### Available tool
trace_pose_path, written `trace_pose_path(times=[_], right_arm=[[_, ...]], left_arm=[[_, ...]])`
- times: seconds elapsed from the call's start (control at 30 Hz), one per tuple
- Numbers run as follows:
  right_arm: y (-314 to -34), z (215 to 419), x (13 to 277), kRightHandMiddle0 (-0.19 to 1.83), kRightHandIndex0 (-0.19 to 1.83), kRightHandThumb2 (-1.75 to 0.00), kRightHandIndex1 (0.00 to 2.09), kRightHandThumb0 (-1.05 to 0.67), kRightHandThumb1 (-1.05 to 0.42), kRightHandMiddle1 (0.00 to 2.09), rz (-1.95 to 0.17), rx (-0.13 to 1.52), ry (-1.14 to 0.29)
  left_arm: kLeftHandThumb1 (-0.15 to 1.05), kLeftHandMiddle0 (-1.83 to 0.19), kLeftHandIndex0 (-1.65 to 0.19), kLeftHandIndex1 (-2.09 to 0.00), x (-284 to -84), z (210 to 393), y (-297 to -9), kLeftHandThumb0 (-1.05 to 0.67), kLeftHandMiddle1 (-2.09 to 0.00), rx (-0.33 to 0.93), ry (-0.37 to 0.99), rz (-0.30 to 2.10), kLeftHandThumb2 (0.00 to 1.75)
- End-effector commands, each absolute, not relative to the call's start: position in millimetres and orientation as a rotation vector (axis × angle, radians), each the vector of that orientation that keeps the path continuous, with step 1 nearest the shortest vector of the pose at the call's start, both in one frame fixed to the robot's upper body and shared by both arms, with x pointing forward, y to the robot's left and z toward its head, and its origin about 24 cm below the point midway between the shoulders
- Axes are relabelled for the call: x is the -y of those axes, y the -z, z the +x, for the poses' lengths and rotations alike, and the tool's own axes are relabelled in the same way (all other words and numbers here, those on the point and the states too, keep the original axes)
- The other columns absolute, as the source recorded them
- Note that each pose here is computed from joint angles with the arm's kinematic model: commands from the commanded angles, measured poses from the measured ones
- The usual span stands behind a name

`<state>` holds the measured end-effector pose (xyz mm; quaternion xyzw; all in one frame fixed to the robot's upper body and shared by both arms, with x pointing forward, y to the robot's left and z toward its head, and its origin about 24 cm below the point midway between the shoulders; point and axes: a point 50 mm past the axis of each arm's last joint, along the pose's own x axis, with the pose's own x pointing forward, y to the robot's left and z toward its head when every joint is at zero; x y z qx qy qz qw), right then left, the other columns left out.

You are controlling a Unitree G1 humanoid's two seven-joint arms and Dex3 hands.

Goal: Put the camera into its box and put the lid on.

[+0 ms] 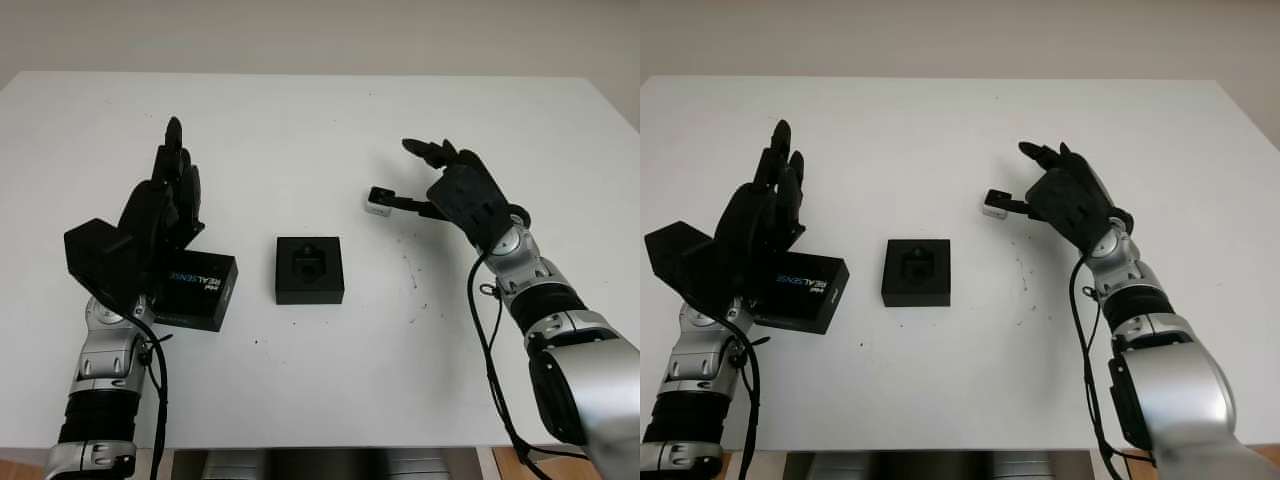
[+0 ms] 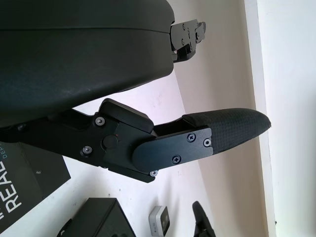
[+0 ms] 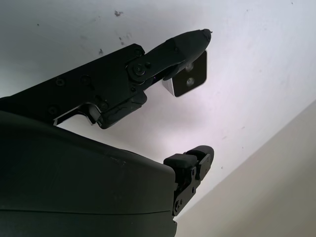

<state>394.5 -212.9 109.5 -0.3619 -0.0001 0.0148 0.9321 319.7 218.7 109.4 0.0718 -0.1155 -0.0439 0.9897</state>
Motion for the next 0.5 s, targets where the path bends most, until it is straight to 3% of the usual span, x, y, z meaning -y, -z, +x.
trace_pose_path(times=[0.0, 0.47], right_arm=[[-118.8, 397.3, 214.6, 0.42, -0.12, -0.05, 0.04, -0.62, -0.82, 0.14, -0.745, 0.023, -0.031], [-100.8, 391.6, 203.3, 0.51, -0.11, -0.05, 0.06, -0.59, -0.79, 0.15, -0.782, 0.036, -0.066]], left_arm=[[1.05, 0.19, 0.19, 0.00, -220.5, 319.8, -113.3, -0.90, 0.00, 0.244, 0.087, 0.155, 0.70], [1.05, 0.19, 0.19, 0.00, -221.9, 321.7, -113.2, -0.91, 0.00, 0.236, 0.081, 0.154, 0.68]])
